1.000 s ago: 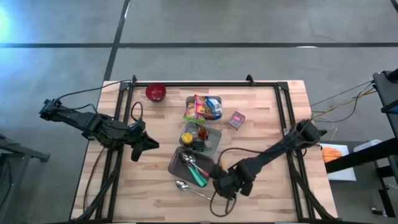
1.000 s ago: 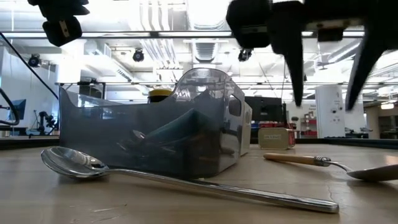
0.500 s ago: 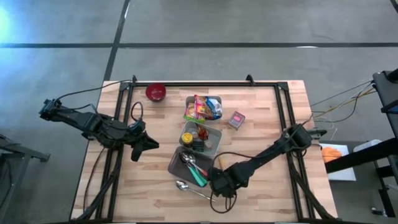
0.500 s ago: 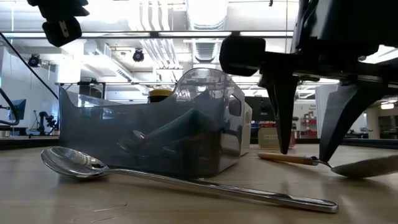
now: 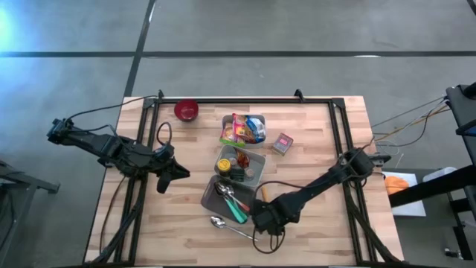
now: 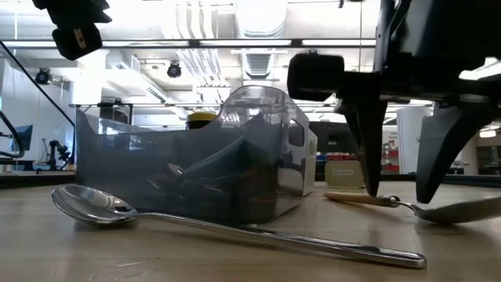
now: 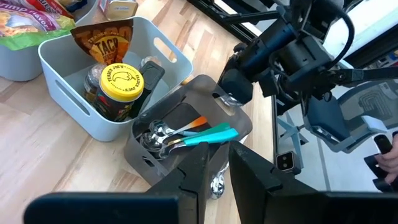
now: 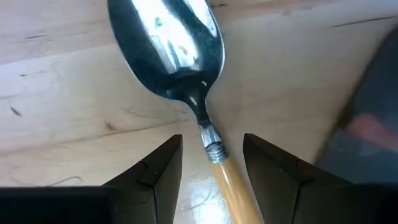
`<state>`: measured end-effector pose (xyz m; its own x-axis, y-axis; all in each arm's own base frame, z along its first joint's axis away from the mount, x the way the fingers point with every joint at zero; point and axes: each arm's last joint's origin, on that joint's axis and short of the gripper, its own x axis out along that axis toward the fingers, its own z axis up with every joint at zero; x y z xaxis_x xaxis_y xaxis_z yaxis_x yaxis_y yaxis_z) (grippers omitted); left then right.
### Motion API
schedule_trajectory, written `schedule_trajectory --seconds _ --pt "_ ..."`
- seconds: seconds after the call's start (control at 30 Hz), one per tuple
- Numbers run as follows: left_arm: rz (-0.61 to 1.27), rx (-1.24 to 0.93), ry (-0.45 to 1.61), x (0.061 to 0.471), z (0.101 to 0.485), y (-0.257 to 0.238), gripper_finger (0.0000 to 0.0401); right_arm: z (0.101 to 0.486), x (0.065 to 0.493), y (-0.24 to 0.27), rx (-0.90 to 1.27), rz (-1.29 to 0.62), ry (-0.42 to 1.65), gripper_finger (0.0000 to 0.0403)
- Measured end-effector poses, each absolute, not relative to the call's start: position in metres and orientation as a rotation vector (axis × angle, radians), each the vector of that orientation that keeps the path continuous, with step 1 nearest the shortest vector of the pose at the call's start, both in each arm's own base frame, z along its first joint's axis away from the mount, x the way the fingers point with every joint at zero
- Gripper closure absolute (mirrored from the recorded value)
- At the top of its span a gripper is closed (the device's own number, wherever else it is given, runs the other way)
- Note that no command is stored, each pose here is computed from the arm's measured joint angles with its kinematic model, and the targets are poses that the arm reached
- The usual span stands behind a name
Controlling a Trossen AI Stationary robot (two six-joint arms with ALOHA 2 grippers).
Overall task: Pick & Place Food Item
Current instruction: Put the light orange spoon into the black bin
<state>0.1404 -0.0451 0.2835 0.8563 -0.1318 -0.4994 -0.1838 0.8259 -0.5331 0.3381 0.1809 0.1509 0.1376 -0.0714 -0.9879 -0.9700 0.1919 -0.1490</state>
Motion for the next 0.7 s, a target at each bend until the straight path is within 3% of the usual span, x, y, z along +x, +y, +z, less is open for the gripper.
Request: schedule_trajectory --seconds 0.5,0.7 --pt "0.03 -0.605 0.554 0.14 0.283 -0.045 0.0334 0.139 0.332 0.176 -1.243 1.009 1.225 0.0238" --pt "0.03 -0.605 0.553 0.14 0.283 -0.045 0.0334 0.138 0.33 0.176 -1.196 1.006 1.252 0.0316"
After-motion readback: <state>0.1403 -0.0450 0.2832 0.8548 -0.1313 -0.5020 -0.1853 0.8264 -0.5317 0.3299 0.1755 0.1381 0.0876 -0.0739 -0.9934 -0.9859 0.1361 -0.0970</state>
